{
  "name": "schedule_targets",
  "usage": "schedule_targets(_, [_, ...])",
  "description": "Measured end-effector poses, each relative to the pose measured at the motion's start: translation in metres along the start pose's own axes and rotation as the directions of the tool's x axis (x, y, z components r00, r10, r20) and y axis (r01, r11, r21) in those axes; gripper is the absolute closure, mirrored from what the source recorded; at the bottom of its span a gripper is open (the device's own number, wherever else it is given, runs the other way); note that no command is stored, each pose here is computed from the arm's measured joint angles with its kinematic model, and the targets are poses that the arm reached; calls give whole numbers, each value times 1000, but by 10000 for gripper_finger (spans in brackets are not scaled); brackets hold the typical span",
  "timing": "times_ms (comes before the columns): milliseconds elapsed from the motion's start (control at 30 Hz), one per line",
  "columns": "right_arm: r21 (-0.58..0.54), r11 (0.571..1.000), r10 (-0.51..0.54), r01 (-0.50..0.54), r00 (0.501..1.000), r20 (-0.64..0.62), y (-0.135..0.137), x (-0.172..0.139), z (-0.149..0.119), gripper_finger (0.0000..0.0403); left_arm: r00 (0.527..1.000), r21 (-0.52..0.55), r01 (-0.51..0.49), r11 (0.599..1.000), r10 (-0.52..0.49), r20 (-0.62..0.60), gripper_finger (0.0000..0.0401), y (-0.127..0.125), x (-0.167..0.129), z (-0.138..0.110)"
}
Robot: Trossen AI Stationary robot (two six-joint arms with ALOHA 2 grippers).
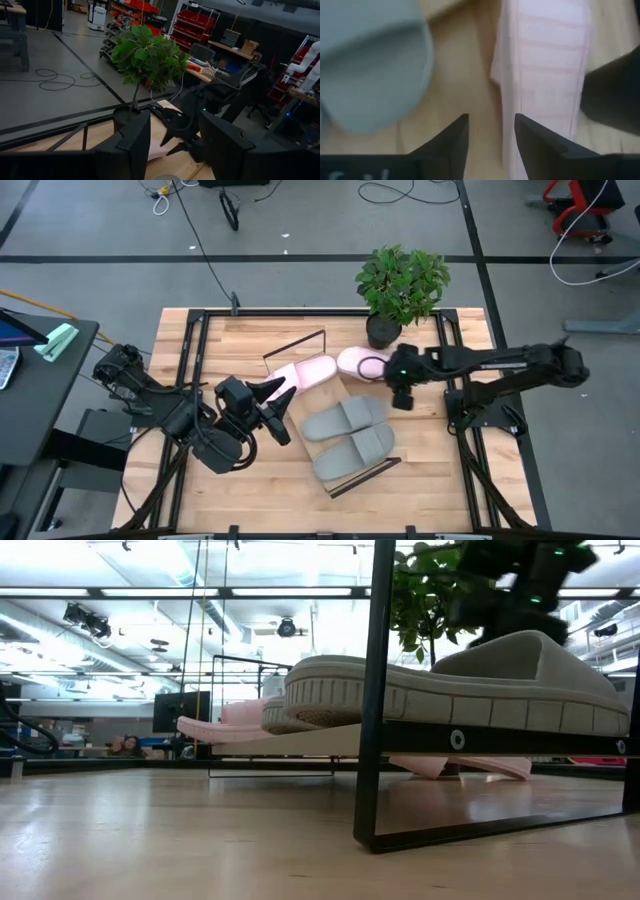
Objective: Pick and place slides into the shelf
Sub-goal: Put the pink slide on the shelf
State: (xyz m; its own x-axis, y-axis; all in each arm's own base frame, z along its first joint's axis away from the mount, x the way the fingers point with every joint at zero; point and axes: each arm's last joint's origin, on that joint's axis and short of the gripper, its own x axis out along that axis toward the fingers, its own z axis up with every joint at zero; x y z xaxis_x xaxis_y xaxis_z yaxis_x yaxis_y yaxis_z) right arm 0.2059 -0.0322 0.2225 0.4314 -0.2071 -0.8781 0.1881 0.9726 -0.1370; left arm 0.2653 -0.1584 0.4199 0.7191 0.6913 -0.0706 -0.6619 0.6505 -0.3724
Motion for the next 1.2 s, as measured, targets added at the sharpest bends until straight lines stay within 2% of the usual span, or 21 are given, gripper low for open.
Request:
schedule_targets(167, [-98,995,31,-30,999,9,1,-2,-27,221,1000,12,-8,1000,8,0,225,1,2,-1])
schedule_targets(300, [-119,993,24,-18,998,50,1,-2,-23,190,1000,14,-21,1000,21,5,229,2,6,0])
schedule_targets(433, [-131,991,10,-12,1000,-15,2,9,-24,148,1000,16,-15,1000,15,-3,227,2,7,0])
schedule_targets(667, [-171,978,-132,117,988,-82,2,29,-20,88,1000,17,-11,1000,11,-8,229,2,7,0])
schedule_targets(833, [-176,972,-173,155,981,-91,2,38,-18,81,1000,16,-11,1000,11,-8,226,2,7,0])
schedule_targets(1200, [-189,966,-204,174,967,-150,3,60,-17,99,1000,15,-11,1000,11,-8,227,2,7,0])
